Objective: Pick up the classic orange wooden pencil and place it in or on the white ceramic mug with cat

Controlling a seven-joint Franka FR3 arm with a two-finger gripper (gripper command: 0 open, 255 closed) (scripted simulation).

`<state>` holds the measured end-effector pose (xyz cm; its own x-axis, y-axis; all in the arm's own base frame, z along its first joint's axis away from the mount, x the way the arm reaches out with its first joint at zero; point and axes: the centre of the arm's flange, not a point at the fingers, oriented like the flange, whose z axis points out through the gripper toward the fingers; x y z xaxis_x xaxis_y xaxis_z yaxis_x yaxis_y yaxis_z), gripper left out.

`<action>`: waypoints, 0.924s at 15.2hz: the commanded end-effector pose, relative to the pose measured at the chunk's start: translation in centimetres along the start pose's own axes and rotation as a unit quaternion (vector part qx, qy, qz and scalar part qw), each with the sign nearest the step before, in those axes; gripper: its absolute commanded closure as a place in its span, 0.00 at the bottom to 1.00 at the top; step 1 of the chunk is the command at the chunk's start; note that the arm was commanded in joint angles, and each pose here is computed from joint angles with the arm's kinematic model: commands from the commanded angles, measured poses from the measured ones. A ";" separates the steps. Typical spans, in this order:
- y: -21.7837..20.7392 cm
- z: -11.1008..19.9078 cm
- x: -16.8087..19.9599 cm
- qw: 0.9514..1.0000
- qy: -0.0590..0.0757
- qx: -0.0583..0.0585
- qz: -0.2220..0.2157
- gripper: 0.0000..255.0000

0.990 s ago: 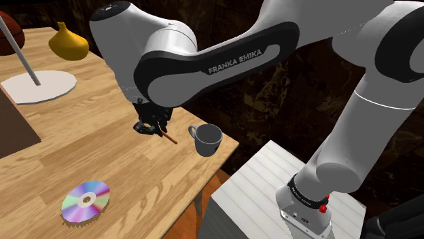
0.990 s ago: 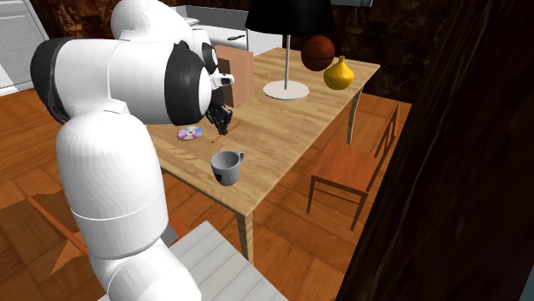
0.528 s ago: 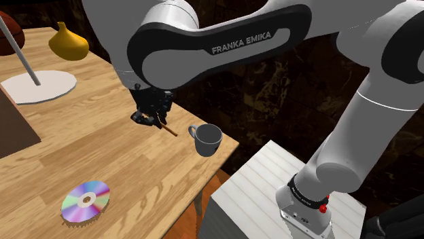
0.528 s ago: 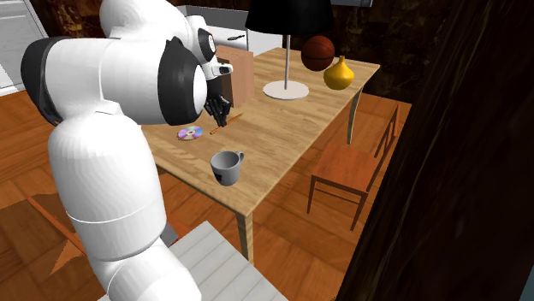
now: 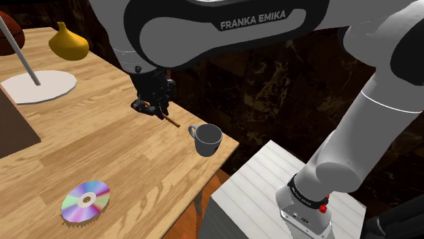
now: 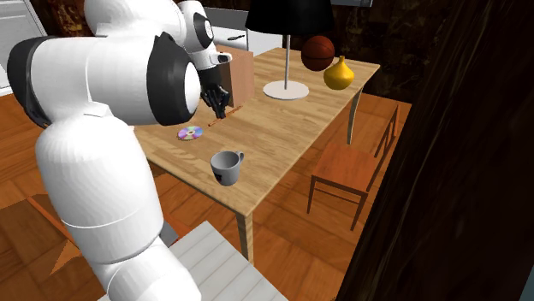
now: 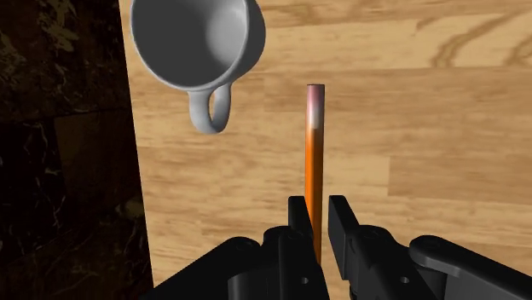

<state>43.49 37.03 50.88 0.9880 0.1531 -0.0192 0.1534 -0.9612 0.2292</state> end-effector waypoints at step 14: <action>10.1 2.4 -11.5 1.000 0.000 0.000 0.000 1.00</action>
<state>33.90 25.19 51.58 0.9880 0.1534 -0.0193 0.1537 -0.9611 0.2296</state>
